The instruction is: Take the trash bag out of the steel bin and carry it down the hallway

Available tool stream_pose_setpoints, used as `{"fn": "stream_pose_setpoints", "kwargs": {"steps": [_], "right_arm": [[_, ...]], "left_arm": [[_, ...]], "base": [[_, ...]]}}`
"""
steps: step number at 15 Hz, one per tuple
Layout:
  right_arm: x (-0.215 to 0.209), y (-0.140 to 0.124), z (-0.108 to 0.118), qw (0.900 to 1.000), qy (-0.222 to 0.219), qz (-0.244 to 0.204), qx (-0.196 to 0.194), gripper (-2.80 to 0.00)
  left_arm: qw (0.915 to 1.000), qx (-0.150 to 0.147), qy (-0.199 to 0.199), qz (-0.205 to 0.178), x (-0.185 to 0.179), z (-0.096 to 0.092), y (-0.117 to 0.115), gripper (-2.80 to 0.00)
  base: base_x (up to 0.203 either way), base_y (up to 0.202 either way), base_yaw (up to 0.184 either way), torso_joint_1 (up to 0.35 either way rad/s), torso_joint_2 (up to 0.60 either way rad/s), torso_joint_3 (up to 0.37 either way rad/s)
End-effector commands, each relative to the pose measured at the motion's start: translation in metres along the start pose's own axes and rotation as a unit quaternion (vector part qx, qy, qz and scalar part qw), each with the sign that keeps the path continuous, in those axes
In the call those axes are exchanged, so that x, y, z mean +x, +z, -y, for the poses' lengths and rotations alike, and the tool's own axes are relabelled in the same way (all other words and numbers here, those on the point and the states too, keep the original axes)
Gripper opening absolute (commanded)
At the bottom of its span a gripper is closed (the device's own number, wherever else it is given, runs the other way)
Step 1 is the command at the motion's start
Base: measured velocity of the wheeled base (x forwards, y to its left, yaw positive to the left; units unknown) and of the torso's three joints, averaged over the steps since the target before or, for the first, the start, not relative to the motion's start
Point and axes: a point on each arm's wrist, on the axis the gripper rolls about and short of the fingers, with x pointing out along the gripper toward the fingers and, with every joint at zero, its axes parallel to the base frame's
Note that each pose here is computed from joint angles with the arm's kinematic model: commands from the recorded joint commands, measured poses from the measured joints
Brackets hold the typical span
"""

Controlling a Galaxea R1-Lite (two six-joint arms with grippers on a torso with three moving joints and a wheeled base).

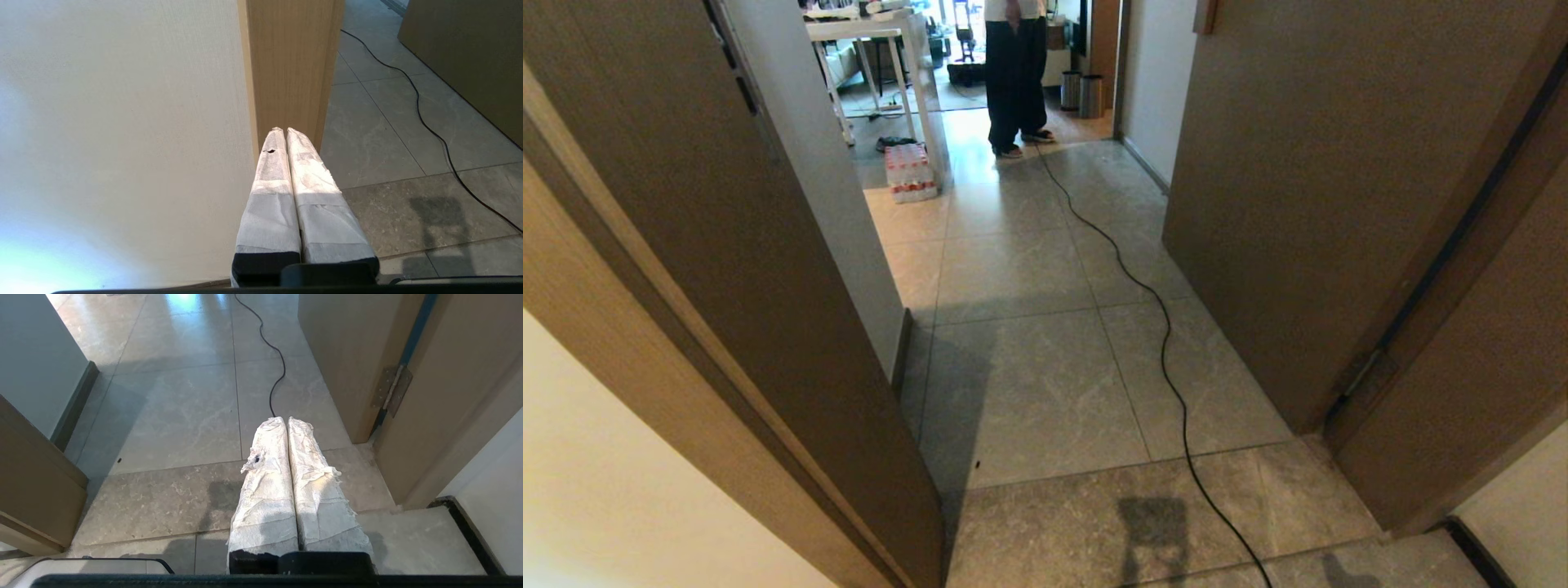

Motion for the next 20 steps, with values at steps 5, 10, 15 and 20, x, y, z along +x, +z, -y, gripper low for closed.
{"fn": "stream_pose_setpoints", "kwargs": {"steps": [5,10,15,20], "right_arm": [[0.0001,0.0001,0.0000,1.000,0.000,0.000,0.000,-2.80],[0.0001,0.0001,0.0000,1.000,0.000,0.000,0.000,-2.80],[0.0001,0.0001,0.0000,1.000,0.000,0.000,0.000,-2.80],[0.0001,0.0001,0.0000,1.000,0.000,0.000,0.000,-2.80]], "left_arm": [[1.0000,-0.003,0.000,-0.007,0.0008,0.0000,-0.0037,-2.80],[1.0000,-0.003,0.000,-0.006,0.0007,0.0000,-0.0032,-2.80],[1.0000,-0.003,0.000,-0.006,0.0007,0.0000,-0.0032,-2.80],[1.0000,-0.003,0.000,-0.006,0.0007,0.0000,-0.0032,-2.80]], "base": [[0.000,0.000,0.000,0.000,0.00,0.000],[0.000,0.000,0.000,0.000,0.00,0.000],[0.000,0.000,0.000,0.000,0.00,0.000],[0.000,0.000,0.000,0.000,0.00,0.000]]}}
